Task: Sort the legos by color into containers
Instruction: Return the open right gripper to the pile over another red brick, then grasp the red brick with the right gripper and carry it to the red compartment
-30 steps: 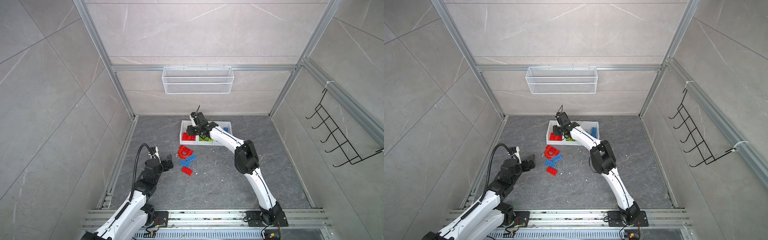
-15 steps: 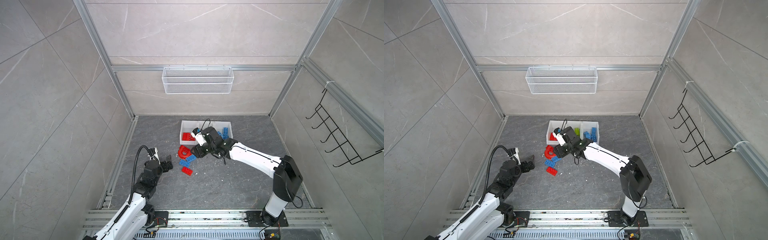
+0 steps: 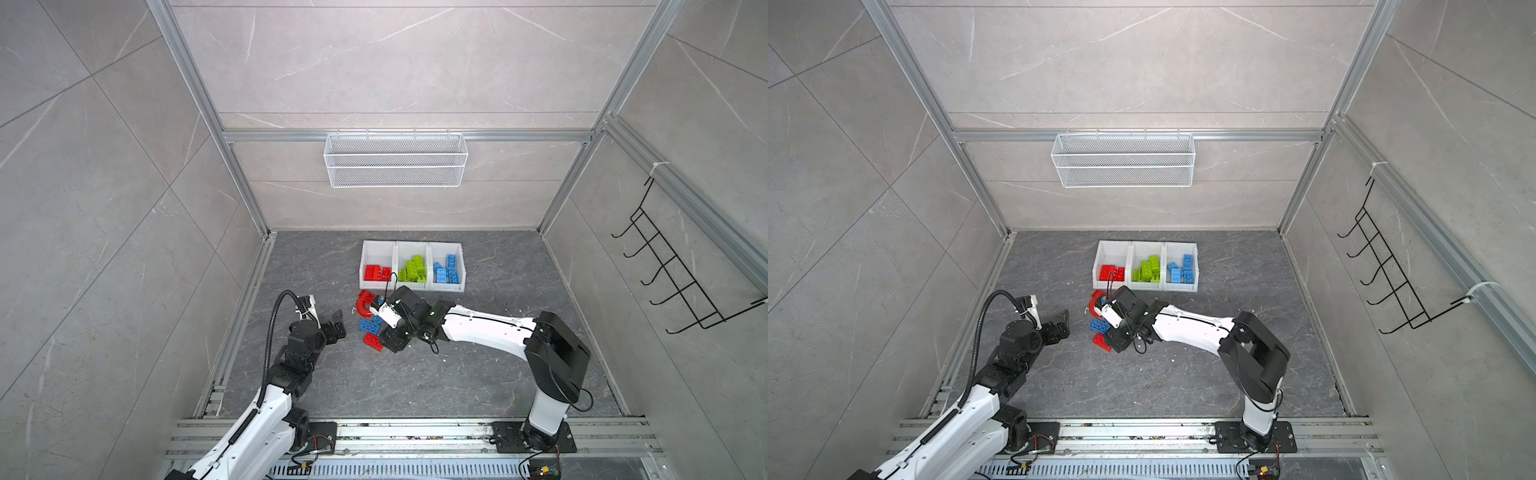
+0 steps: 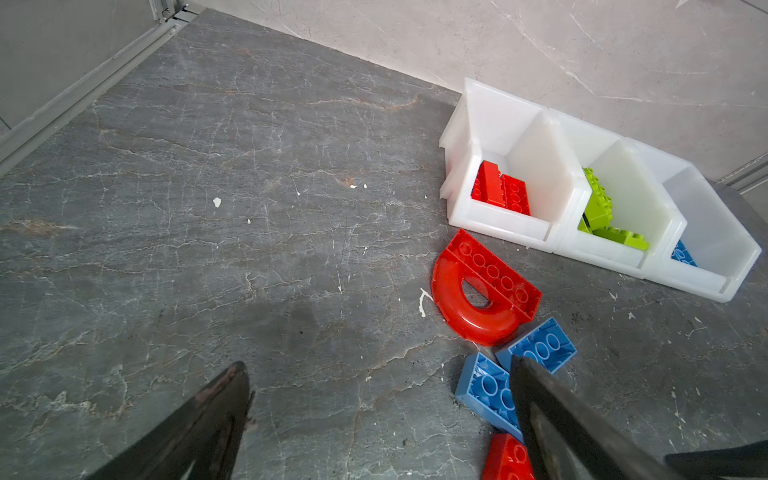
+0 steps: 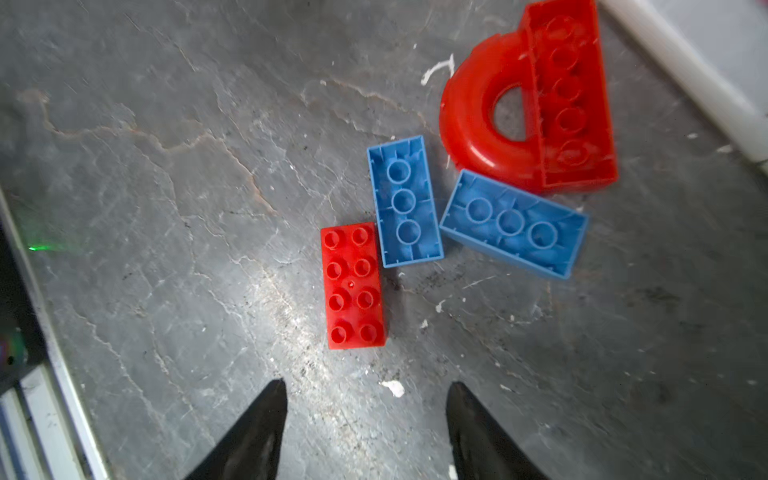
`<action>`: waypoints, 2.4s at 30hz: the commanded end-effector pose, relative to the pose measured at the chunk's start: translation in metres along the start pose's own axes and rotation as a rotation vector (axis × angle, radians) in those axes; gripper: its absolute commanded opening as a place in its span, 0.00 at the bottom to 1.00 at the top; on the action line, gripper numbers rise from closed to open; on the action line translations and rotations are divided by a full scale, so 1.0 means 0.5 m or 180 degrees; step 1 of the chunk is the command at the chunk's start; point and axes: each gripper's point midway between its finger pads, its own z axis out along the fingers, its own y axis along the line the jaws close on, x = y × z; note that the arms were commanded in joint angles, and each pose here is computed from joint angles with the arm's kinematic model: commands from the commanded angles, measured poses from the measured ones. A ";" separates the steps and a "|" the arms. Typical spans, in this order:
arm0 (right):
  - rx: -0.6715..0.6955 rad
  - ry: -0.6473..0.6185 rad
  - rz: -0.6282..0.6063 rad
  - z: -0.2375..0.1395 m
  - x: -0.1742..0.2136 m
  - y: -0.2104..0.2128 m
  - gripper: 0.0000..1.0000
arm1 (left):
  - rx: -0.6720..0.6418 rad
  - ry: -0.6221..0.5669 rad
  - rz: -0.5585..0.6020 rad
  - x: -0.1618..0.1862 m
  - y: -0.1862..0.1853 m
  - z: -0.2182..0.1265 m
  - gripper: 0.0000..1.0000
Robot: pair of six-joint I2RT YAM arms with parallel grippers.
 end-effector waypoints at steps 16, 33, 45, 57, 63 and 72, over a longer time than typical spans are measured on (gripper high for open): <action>0.0136 0.0359 -0.0200 0.099 0.002 0.000 0.55 | -0.0015 -0.0278 -0.0096 -0.030 0.007 -0.017 1.00; 0.0124 0.0493 -0.0227 0.101 0.011 0.022 0.27 | -0.0006 -0.0322 -0.0100 -0.034 0.008 -0.025 1.00; -0.0055 -0.0300 -0.0038 -0.067 -0.091 0.027 0.17 | -0.0007 -0.0327 -0.0113 -0.035 0.008 -0.025 1.00; 0.0051 -0.0984 0.0680 -0.078 -0.280 -0.183 0.15 | -0.0048 -0.0288 -0.0073 -0.031 0.010 -0.016 1.00; 0.0264 -0.1054 0.0873 -0.036 -0.334 -0.264 0.15 | -0.0019 -0.0286 -0.0070 -0.032 0.007 -0.019 1.00; 0.0449 -0.1153 0.1193 0.012 -0.350 -0.353 0.18 | -0.0024 -0.0313 -0.0087 -0.033 0.009 -0.022 1.00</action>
